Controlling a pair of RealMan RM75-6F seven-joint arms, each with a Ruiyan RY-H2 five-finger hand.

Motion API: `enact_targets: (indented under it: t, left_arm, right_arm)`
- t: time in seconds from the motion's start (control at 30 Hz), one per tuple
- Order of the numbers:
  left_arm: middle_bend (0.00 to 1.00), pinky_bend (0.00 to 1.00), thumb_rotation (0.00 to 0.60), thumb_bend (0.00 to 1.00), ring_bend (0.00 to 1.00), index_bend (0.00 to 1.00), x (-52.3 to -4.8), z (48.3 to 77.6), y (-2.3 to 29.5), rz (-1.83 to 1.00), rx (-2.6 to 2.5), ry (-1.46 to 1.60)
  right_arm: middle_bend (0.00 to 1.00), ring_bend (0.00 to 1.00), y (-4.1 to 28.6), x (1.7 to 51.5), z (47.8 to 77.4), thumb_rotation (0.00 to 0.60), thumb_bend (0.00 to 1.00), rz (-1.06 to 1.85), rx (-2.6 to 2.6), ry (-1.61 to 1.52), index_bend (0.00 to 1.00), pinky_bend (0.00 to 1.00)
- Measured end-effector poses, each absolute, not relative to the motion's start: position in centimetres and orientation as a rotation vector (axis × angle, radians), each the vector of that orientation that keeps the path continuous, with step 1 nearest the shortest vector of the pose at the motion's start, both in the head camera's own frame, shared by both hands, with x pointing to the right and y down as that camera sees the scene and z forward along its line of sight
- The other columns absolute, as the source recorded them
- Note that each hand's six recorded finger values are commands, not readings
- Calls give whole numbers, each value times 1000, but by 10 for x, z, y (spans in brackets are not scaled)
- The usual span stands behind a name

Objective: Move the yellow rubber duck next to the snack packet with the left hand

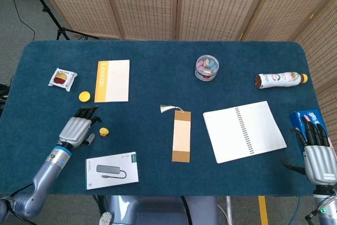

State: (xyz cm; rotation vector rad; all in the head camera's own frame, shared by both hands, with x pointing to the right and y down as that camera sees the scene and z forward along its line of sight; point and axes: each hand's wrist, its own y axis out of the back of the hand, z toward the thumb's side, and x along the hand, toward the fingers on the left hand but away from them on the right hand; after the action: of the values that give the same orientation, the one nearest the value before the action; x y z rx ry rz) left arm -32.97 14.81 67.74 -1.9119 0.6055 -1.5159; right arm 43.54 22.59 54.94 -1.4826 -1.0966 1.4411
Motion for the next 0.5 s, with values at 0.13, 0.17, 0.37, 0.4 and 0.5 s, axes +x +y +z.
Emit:
enact_targets:
  t: [0.13,0.17,0.37,0.4,0.5]
  left_arm:
    - [0,0,600,427,0,298,-325,681,147,-1512,-1920,605]
    - [0,0,600,428,0,298,-323,682,147,-1510,-1924,605]
    - [0,0,600,428,0,298,-315,688,149,-1508,-1939,591]
    - [0,0,600,428,0,298,-314,688,149,-1508,-1939,588]
    - [0,0,600,427,0,298,-313,689,151,-1510,-1937,580]
  right_arm:
    - [0,0,226,435,549,600,0,1440,-1481,-1098,214,0]
    - [0,0,226,435,549,600,0,1440,-1481,-1099,214,0]
    - [0,0,225,437,548,600,0,1439,-1479,-1109,214,0]
    - [0,0,225,437,548,600,0,1437,-1478,-1111,214,0]
    - [0,0,225,438,547,600,0,1436,-1476,-1115,214,0]
